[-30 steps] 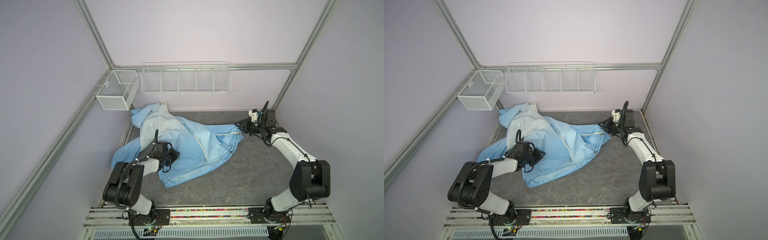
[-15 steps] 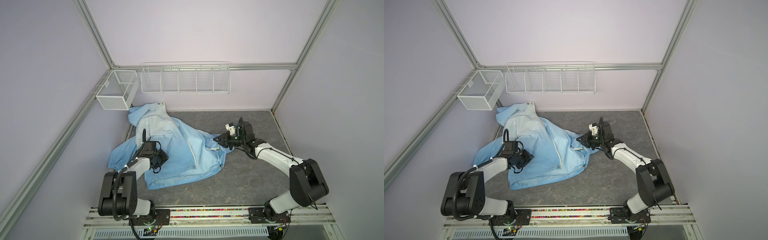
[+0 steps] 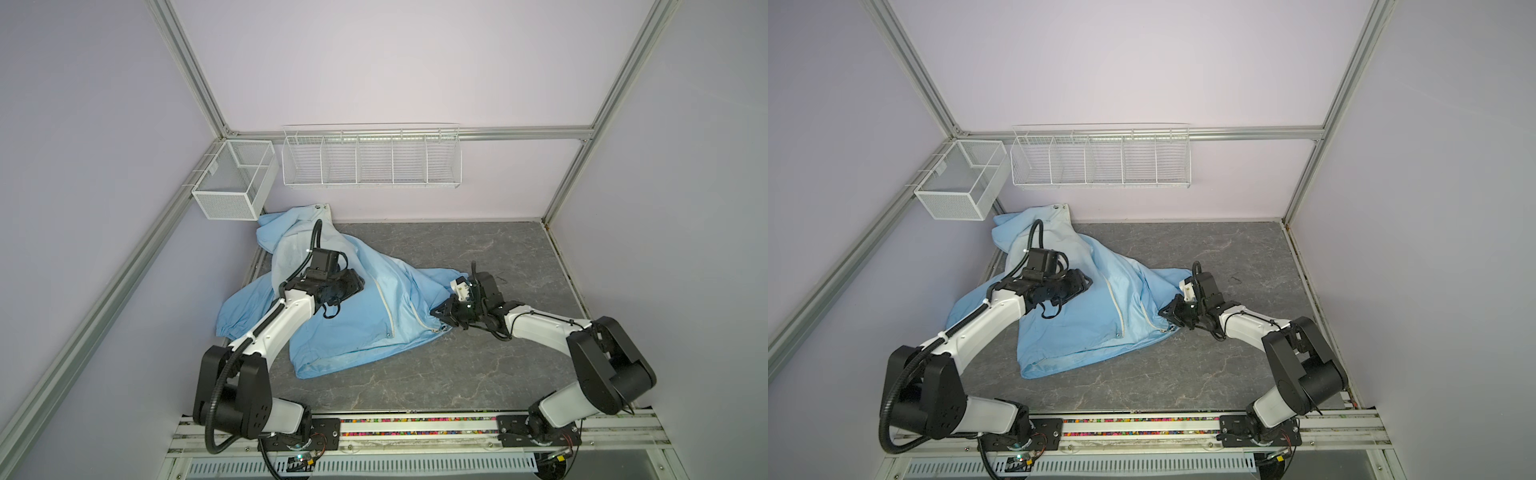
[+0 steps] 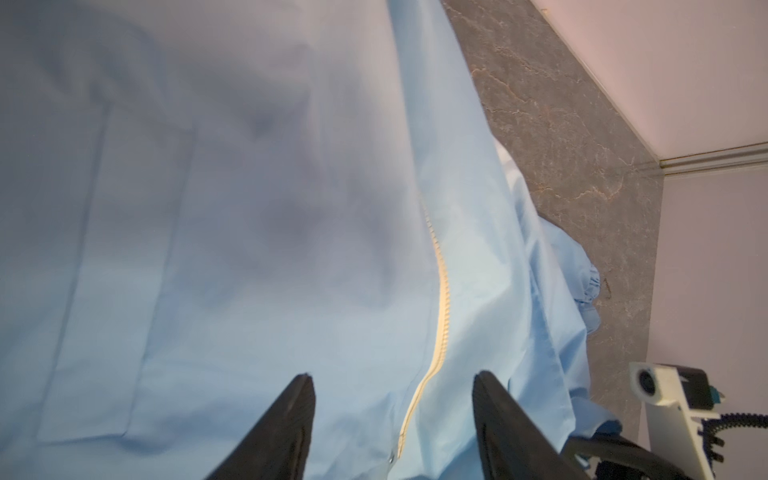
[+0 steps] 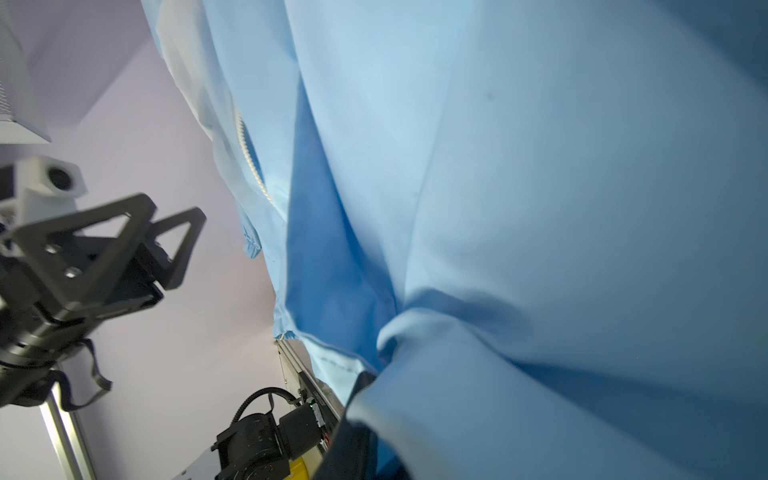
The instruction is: Zip up the jacket
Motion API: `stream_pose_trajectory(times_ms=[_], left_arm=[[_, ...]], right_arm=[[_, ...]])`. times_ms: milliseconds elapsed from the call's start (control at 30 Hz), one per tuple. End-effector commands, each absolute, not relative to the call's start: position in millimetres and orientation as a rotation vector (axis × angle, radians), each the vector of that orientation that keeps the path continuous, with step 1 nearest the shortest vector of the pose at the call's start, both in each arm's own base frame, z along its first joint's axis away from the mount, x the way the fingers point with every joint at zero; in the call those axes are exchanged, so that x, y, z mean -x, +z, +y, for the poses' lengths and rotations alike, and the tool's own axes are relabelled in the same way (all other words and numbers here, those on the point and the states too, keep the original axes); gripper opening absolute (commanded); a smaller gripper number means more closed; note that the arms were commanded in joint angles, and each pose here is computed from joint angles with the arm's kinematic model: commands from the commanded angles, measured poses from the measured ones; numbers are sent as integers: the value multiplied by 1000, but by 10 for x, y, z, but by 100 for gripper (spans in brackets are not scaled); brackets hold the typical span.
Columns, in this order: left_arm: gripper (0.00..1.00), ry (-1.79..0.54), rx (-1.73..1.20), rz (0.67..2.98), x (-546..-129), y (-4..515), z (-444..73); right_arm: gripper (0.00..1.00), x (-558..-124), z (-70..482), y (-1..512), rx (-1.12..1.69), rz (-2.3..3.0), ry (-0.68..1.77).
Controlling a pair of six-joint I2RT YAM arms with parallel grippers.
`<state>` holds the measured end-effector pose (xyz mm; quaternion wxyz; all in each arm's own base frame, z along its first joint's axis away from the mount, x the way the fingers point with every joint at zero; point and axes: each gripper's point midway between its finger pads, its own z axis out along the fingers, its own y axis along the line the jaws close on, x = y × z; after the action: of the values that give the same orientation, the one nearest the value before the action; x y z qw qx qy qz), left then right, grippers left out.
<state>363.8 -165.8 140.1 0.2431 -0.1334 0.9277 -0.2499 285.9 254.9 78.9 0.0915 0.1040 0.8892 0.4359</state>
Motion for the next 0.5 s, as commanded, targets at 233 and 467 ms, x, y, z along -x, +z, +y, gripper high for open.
stream_pose_trajectory(times_ms=[233, 467], left_arm=[[65, -550, 213, 2687, -4188, 991, -2336], [42, -501, 212, 2751, -4308, 672, -2403]], right_arm=[[7, -2687, 2402, 639, -215, 2694, 1166], [7, -2753, 2379, 666, -189, 2686, 1144]])
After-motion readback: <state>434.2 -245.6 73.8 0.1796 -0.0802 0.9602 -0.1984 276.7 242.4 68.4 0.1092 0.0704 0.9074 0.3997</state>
